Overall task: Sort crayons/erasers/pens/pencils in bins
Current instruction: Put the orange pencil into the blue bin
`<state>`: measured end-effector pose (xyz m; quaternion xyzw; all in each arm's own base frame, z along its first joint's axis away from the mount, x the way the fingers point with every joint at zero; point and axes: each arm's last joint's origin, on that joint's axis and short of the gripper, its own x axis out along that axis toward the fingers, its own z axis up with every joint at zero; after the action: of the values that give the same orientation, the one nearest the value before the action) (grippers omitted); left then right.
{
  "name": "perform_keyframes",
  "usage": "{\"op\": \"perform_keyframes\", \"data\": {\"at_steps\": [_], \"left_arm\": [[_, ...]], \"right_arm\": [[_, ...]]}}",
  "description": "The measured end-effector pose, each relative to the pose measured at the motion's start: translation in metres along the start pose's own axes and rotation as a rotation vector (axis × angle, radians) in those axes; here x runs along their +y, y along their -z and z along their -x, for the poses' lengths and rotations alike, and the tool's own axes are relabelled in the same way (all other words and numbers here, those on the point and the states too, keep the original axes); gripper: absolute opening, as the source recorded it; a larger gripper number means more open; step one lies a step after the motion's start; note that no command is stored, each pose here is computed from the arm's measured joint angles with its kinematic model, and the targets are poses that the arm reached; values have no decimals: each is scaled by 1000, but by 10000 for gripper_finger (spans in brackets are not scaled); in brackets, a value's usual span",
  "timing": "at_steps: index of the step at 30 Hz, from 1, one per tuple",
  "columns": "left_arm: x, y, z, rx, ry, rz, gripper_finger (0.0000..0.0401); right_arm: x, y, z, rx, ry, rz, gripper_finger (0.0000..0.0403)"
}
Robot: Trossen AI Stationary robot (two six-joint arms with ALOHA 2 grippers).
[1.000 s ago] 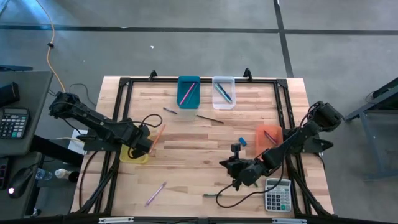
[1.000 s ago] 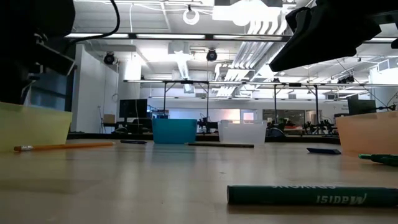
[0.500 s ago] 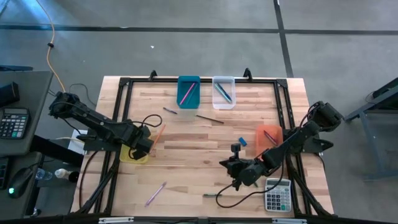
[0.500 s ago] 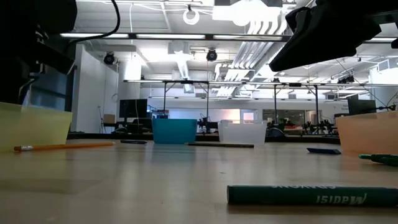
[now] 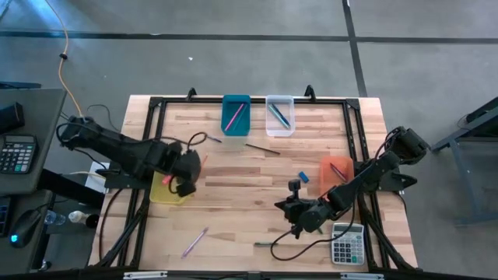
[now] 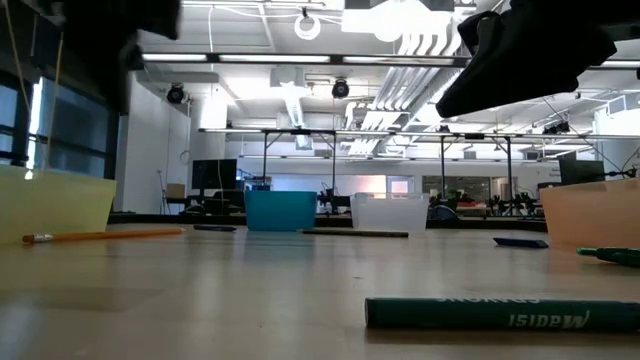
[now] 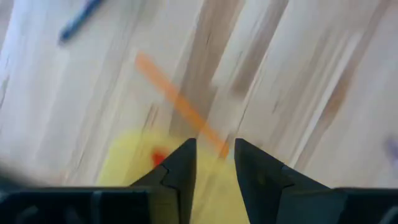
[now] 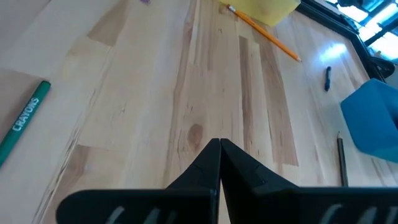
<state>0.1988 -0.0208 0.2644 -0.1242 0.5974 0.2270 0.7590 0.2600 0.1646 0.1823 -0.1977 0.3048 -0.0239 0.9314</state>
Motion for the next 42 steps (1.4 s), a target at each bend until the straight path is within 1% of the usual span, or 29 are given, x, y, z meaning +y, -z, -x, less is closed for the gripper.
{"op": "perform_keyframes", "data": {"at_steps": [2,4,6,8,10,13,15,19,25,28,31,37,42], "left_arm": [[6,-13,-2,-58,42,6,80],[13,-25,-8,-88,59,6,60],[22,-32,-17,-70,35,-3,36],[30,-38,-29,-35,0,6,12],[35,-42,-44,19,-34,24,5],[39,-49,-63,76,-104,44,16],[42,-53,-75,109,-130,56,24],[47,-63,-96,158,-108,78,44],[61,-70,-122,230,-112,133,91],[67,-72,-133,265,-73,148,114],[71,-73,-143,301,-64,161,129],[75,-74,-159,347,-59,164,133],[75,-75,-165,355,-44,152,111]], "right_arm": [[-2,0,-2,1,-12,6,0],[-5,-1,-5,1,-30,-7,0],[-8,-2,-8,-19,-41,-31,0],[-10,5,-12,-72,-51,-47,0],[-11,17,-16,-130,-73,-54,0],[-15,31,-18,-229,-97,-113,0],[-16,39,-16,-274,-97,-140,0],[-16,46,-13,-330,-101,-170,0],[-12,47,-10,-338,-117,-163,0],[-10,47,-9,-340,-119,-160,0],[-10,47,-8,-339,-110,-161,0],[-10,47,-8,-338,-108,-161,0],[-10,47,-8,-339,-107,-161,0]]}}
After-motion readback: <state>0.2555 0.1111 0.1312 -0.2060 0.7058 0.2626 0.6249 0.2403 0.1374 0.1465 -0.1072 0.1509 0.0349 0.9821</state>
